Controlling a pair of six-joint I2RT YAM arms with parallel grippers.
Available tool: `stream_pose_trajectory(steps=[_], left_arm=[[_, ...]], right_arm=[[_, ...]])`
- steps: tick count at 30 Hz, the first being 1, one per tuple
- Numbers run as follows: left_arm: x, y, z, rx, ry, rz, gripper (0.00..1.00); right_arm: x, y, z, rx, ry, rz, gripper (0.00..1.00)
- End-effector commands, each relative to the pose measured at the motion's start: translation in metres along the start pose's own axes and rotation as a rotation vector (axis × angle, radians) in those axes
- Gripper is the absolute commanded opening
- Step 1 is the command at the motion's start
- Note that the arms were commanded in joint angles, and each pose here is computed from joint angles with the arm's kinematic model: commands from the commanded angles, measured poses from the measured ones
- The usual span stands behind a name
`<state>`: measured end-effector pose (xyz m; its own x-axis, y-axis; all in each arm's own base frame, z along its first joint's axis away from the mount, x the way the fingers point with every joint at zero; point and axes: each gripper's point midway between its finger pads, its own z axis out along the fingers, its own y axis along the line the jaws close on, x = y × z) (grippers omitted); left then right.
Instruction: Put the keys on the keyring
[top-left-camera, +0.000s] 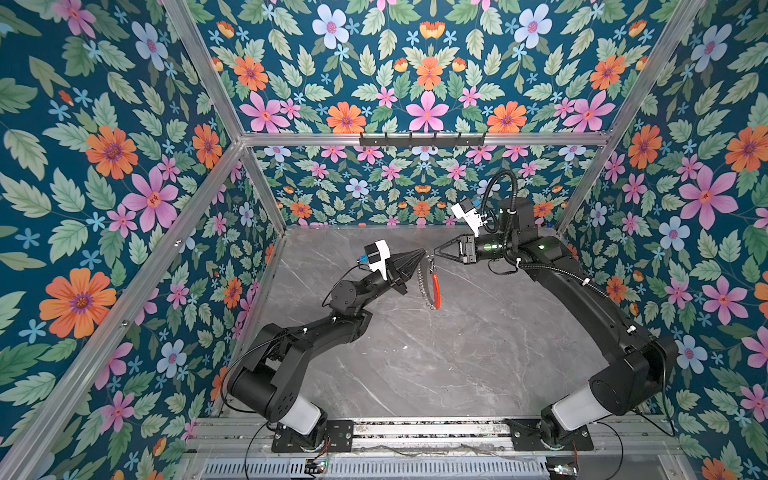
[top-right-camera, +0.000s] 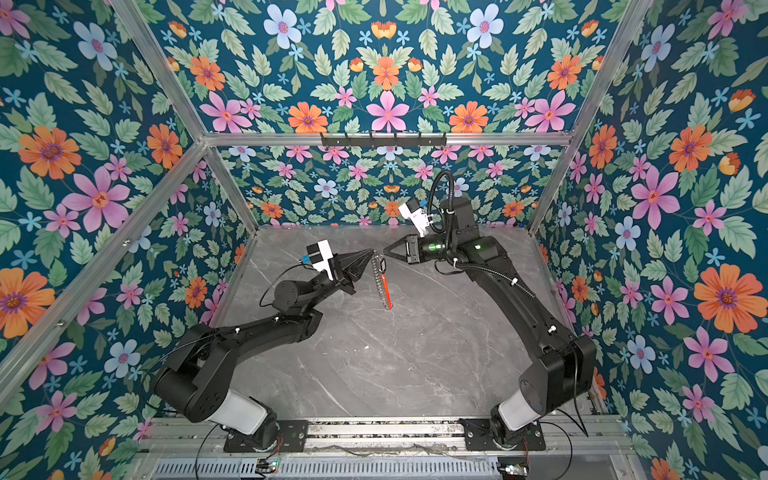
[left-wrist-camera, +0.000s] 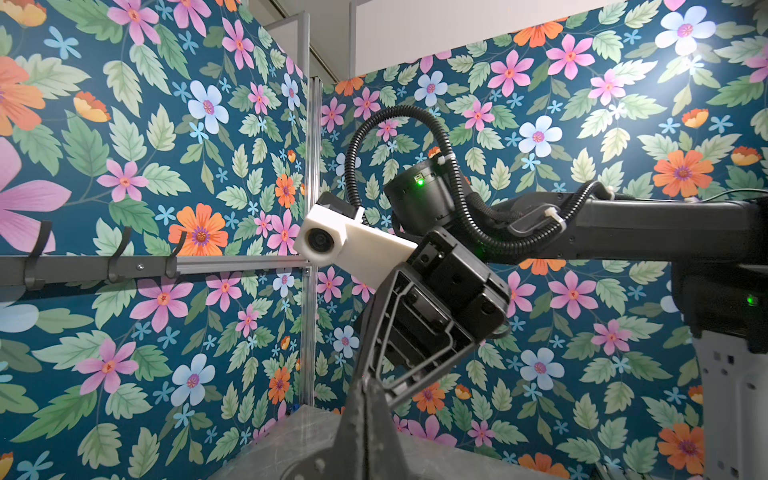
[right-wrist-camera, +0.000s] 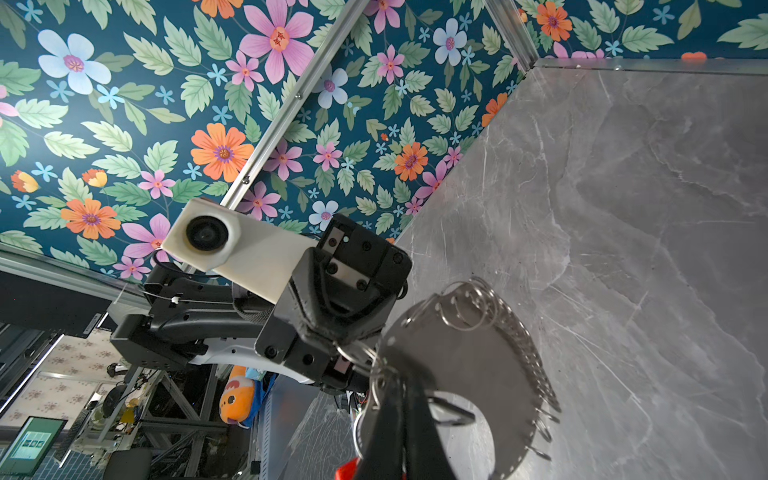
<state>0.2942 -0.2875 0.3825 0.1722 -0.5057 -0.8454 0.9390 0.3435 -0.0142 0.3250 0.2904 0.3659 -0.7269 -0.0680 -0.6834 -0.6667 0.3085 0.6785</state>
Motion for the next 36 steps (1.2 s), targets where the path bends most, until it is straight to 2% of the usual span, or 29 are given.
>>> stream_pose_trajectory(steps=[1, 11, 18, 22, 24, 27, 30, 36], left_arm=[[-0.029, -0.004, 0.005, -0.005, -0.128, 0.034, 0.0], [-0.027, 0.003, 0.018, -0.055, -0.167, 0.032, 0.0], [-0.028, 0.012, 0.018, -0.106, -0.188, 0.017, 0.0], [-0.029, 0.012, 0.019, -0.105, -0.194, -0.002, 0.0], [-0.027, 0.009, 0.02, -0.085, -0.187, -0.014, 0.0], [-0.028, 0.006, 0.021, -0.065, -0.182, -0.031, 0.0], [-0.028, 0.006, 0.021, -0.06, -0.182, -0.042, 0.0], [-0.032, 0.009, 0.024, -0.067, -0.2, -0.089, 0.0]], right_arm=[[-0.007, 0.006, 0.003, -0.029, -0.022, -0.045, 0.06], [-0.009, 0.008, 0.011, -0.031, -0.034, -0.034, 0.02], [-0.011, -0.014, 0.005, 0.115, -0.068, 0.002, 0.01], [-0.017, -0.034, -0.012, 0.197, -0.112, 0.03, 0.04], [-0.025, -0.035, -0.025, 0.174, -0.142, 0.041, 0.05], [-0.033, -0.02, -0.036, 0.096, -0.161, -0.011, 0.1], [-0.039, 0.002, -0.036, -0.009, -0.159, -0.08, 0.18], [-0.043, 0.022, -0.03, -0.162, -0.153, -0.111, 0.28]])
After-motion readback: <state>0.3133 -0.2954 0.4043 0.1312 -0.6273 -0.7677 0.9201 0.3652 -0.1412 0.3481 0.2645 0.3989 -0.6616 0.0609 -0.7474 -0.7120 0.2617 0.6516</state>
